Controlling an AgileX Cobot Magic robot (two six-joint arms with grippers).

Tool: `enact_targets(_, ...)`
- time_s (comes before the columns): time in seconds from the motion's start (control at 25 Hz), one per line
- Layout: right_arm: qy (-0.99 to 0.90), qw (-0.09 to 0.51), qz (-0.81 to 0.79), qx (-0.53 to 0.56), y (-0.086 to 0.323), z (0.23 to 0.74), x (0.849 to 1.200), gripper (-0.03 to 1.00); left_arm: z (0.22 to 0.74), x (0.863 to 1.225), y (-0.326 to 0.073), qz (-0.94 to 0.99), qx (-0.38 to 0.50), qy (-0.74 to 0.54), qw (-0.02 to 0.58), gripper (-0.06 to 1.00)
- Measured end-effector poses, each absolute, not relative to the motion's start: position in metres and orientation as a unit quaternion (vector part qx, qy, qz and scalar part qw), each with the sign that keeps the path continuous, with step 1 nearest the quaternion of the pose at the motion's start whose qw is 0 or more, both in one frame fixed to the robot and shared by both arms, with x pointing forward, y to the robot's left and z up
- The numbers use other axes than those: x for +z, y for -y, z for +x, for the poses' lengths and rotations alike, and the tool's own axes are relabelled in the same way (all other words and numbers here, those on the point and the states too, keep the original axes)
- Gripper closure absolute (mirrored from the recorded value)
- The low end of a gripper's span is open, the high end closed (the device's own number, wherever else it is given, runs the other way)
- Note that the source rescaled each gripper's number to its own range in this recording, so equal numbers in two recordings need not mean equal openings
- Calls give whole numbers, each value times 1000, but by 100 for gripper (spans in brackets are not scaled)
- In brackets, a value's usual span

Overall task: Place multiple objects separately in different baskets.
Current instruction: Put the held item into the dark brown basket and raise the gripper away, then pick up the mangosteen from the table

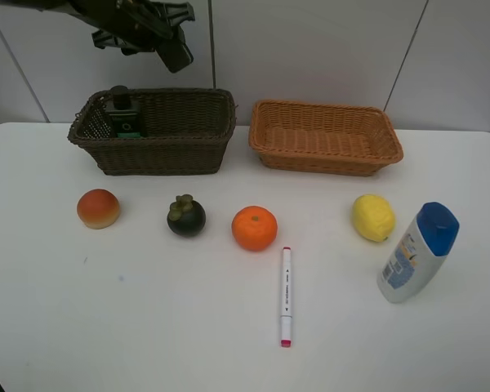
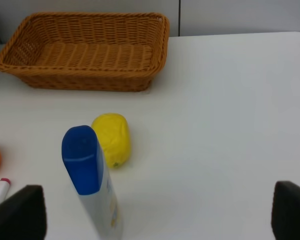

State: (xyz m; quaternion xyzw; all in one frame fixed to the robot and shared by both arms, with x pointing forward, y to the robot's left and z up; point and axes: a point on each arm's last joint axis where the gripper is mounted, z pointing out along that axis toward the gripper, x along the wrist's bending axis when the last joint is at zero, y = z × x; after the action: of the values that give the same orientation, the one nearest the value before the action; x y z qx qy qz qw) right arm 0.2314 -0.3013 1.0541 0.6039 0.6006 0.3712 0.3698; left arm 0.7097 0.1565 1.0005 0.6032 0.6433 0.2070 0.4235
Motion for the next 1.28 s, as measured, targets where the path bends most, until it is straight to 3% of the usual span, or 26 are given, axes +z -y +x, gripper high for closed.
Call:
enact_targets(0.08, -601, 370, 604, 371, 301, 231, 1054, -3, 714, 980, -155, 610, 202, -647, 410, 56)
enact_targets(0.12, -601, 370, 604, 371, 301, 231, 1054, -3, 715, 973, -155, 613, 200, -648, 404, 48)
enact_targets(0.24, -601, 370, 604, 371, 301, 231, 1054, -3, 716, 960, -154, 624, 195, -650, 388, 11)
enact_targets(0.32, -601, 370, 604, 371, 301, 231, 1054, -3, 714, 960, -155, 628, 192, -652, 379, 0)
enact_targets(0.6, -601, 370, 604, 371, 301, 231, 1054, -3, 691, 1002, -158, 646, 169, -665, 336, -3)
enact_targets(0.92, -601, 370, 604, 371, 301, 231, 1054, -3, 607, 1066, -149, 732, 77, -656, 167, -3)
enact_targets(1.04, -601, 370, 604, 371, 301, 231, 1054, -3, 580, 1071, -138, 755, 22, -647, 104, -3)
enact_targets(1.28, -601, 370, 604, 371, 301, 231, 1054, -3, 551, 1051, -108, 791, -14, -609, 59, -3)
